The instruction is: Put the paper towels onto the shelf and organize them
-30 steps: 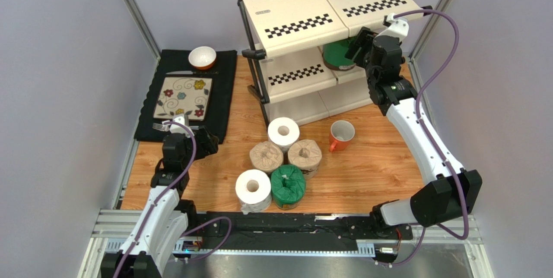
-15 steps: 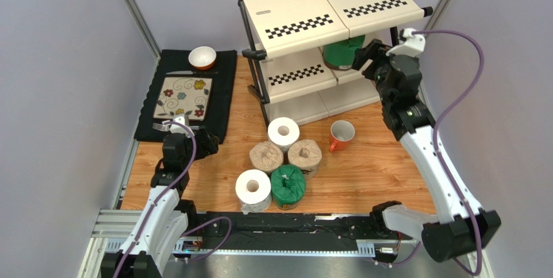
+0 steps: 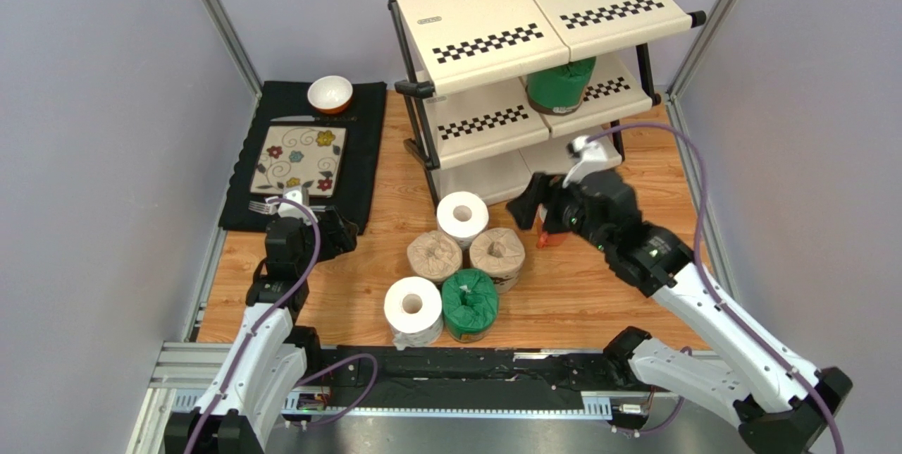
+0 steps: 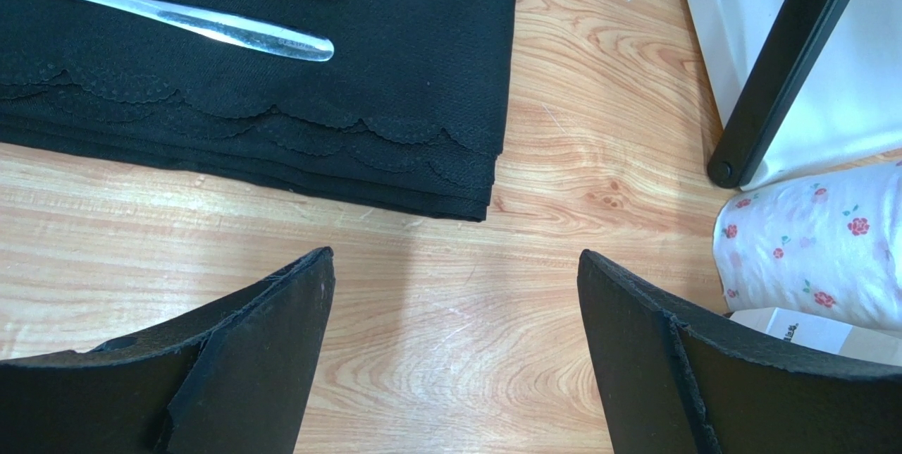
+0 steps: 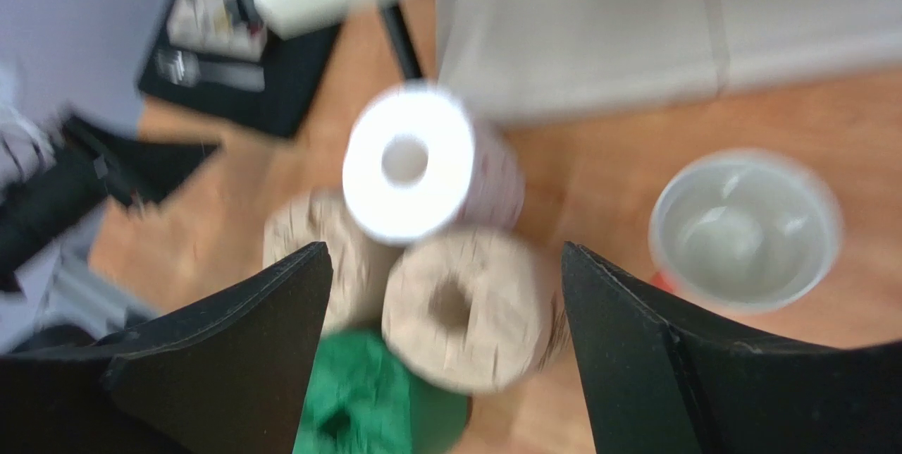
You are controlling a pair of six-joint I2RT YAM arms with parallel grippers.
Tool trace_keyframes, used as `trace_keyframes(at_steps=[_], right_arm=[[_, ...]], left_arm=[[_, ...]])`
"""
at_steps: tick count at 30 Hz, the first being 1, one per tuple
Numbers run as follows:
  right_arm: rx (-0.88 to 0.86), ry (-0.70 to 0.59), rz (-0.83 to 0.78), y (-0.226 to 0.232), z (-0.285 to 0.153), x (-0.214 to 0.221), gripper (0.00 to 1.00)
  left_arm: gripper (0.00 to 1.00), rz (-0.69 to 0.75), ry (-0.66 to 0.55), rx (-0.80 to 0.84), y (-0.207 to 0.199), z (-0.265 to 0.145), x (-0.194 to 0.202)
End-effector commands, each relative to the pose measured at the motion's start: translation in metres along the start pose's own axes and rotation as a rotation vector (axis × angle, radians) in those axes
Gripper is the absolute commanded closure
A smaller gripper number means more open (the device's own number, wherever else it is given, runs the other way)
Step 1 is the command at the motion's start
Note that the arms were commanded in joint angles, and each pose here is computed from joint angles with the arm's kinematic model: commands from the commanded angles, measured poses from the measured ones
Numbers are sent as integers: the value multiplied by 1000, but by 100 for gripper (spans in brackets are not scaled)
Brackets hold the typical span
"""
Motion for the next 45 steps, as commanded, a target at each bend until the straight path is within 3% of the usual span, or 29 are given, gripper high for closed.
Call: trace_keyframes(at_steps=[1,11,29,45], right_arm=[[50,258,39,0,-13,70,17],[23,439,70,27,-22,133,16],[130,421,79,30,-1,156,24],[147,496,41,32,11,178,29]], left_arm=[[7,7,-38,23,-5,-1,-14],[7,5,-33,25,-5,-2,-13],[7,2,-36,29,-5,-2,-12],[7,2,-33,29,-5,-2,-11]])
Point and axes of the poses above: each gripper's point midway between its finger pads, its own z axis out along the fingers, its own y axis along the line the jaws close on, x = y × z, the point moved 9 cm from there along -z, back along the fingers, and after that the axes turned 5 degrees about z, right-handed, at the moved point
